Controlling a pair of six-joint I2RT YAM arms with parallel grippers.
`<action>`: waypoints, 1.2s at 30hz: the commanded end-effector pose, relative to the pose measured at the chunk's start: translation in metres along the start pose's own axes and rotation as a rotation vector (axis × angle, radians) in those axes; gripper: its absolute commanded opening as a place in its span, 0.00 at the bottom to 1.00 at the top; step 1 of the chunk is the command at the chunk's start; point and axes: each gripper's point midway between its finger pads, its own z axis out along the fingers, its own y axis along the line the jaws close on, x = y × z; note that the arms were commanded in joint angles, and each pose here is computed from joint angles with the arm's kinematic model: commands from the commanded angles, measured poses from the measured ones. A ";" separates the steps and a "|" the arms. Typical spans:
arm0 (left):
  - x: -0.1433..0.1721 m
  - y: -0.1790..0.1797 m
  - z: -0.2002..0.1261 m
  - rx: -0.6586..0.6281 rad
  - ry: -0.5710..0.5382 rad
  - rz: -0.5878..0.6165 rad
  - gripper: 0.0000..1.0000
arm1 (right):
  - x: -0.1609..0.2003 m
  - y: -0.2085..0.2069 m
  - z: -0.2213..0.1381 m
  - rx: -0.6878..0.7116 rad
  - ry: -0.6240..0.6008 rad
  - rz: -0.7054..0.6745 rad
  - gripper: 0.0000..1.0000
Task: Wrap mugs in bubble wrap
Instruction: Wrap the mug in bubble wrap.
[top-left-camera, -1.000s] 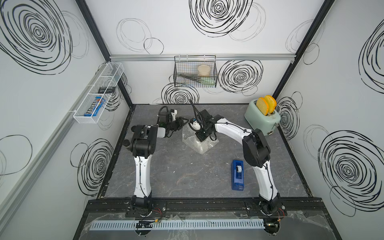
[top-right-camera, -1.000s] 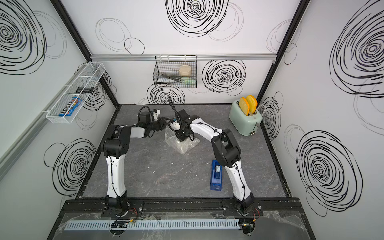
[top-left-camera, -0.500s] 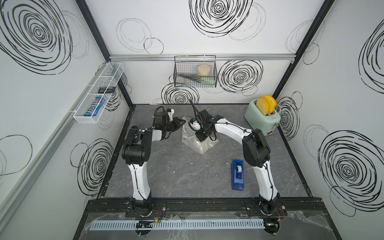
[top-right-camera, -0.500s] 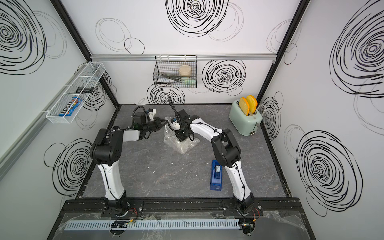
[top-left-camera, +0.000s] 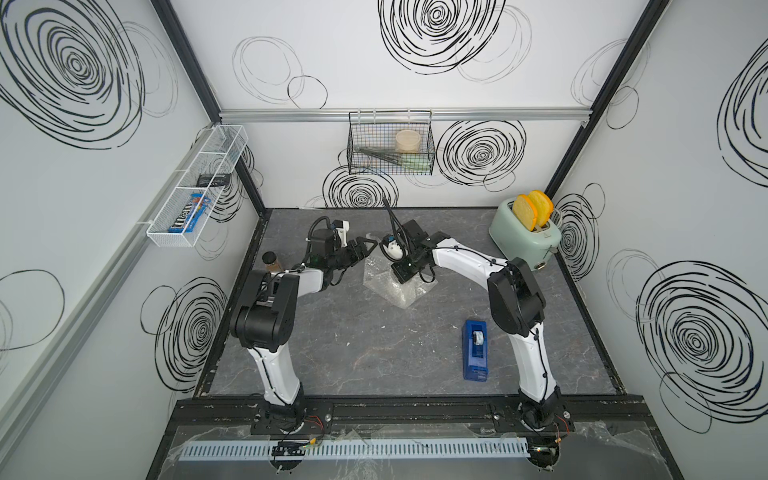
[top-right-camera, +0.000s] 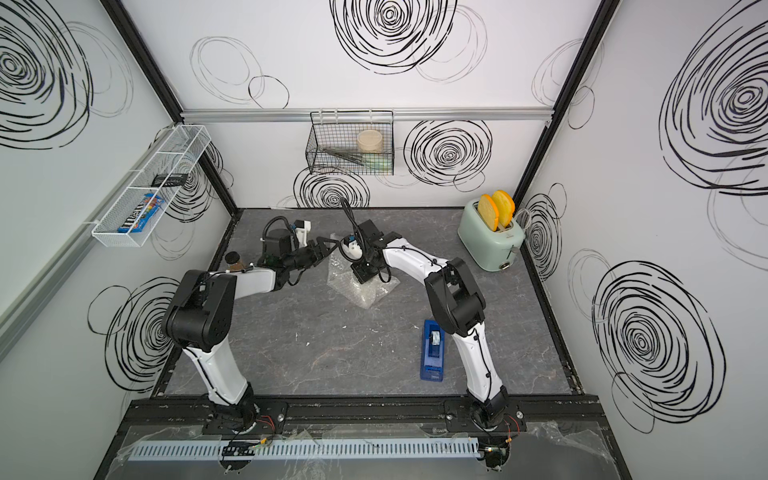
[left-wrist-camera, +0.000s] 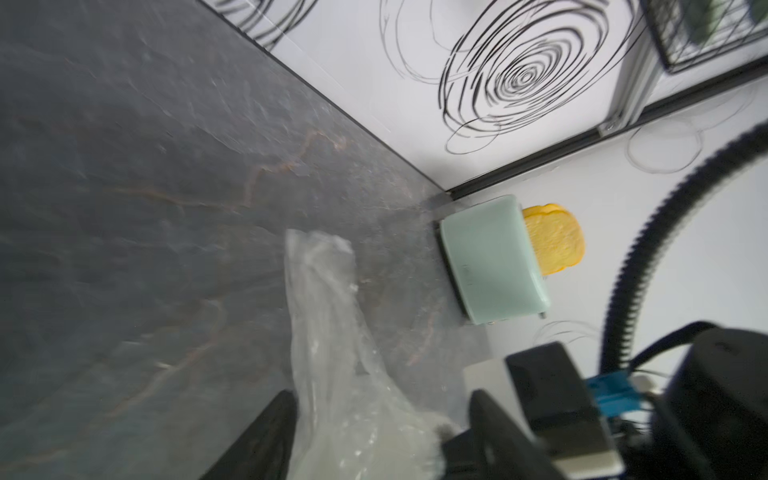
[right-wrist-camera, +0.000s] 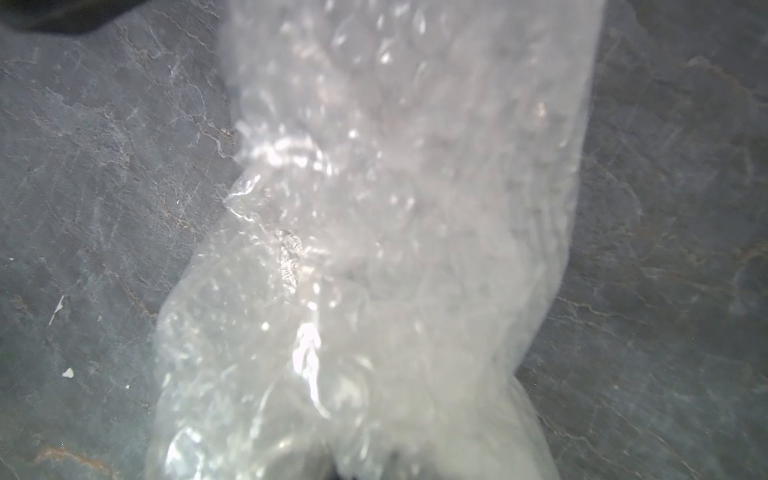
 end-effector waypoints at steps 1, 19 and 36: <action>-0.023 0.019 -0.002 -0.066 -0.052 -0.003 0.90 | 0.023 0.011 0.012 -0.056 0.070 0.020 0.00; -0.012 0.042 0.062 -0.125 0.102 -0.080 0.99 | 0.026 0.012 0.011 -0.064 0.075 0.015 0.00; -0.029 0.049 0.073 -0.114 0.093 -0.109 0.42 | 0.028 0.012 0.014 -0.064 0.085 0.012 0.00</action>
